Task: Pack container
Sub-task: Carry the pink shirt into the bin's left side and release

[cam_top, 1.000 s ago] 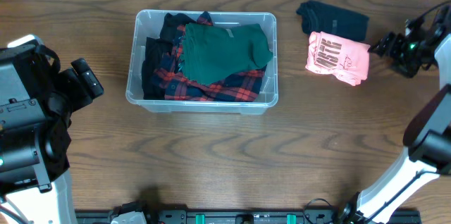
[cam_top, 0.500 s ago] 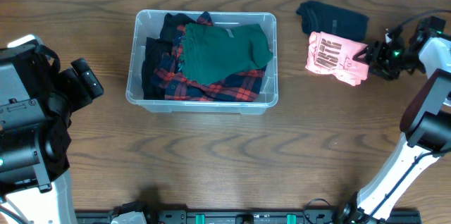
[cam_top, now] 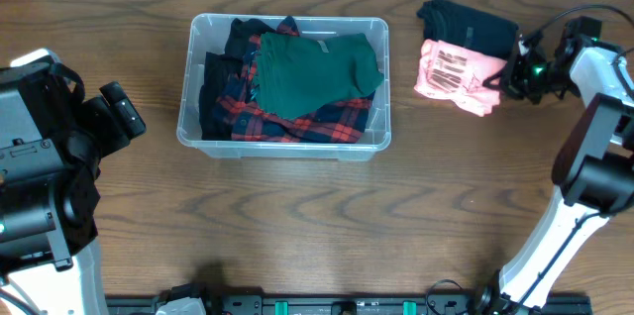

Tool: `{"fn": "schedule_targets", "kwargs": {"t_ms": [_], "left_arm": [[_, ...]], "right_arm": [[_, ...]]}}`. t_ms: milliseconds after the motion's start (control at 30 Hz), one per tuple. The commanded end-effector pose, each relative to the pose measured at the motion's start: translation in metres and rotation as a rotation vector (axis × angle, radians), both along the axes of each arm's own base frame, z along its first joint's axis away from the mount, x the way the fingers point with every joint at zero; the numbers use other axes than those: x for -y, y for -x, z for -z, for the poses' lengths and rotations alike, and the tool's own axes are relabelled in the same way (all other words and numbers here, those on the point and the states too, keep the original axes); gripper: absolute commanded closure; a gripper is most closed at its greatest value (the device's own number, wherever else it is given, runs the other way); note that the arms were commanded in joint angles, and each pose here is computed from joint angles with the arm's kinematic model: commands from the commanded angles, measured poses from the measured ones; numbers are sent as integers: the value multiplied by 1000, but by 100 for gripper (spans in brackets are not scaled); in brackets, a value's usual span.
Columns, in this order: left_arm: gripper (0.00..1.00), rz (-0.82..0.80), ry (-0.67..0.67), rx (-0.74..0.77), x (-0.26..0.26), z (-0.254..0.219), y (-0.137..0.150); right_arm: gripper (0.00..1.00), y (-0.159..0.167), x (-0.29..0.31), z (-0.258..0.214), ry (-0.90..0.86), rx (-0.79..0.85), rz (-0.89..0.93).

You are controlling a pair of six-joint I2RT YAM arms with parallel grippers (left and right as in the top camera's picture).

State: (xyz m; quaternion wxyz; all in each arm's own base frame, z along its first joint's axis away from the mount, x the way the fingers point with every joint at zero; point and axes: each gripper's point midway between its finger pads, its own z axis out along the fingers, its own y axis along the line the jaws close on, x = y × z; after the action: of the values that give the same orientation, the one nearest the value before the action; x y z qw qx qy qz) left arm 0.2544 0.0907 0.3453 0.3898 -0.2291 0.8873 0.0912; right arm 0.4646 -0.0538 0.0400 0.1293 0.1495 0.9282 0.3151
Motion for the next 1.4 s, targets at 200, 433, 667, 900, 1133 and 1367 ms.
{"fn": "schedule_targets", "kwargs": {"t_ms": [200,433,667,900,1133,1367], "left_arm": [[2,-19,2,4,-3,-1,1],[2,-19,2,4,-3,-1,1],[2,-19,2,4,-3,-1,1],[2,-20,2,5,-3,-1,1],[2,-19,2,4,-3,-1,1],[2,-20,2,5,-3,-1,1]], "right_arm": [[99,14,-124,-252,-307,604,-315],[99,49,-244,-311,-391,734,-556],[99,66,-350,-297,-360,697,-618],[99,84,-438,-251,-294,626,-620],[99,84,-473,-170,-158,497,-589],[98,78,-432,-82,168,335,-559]]}}
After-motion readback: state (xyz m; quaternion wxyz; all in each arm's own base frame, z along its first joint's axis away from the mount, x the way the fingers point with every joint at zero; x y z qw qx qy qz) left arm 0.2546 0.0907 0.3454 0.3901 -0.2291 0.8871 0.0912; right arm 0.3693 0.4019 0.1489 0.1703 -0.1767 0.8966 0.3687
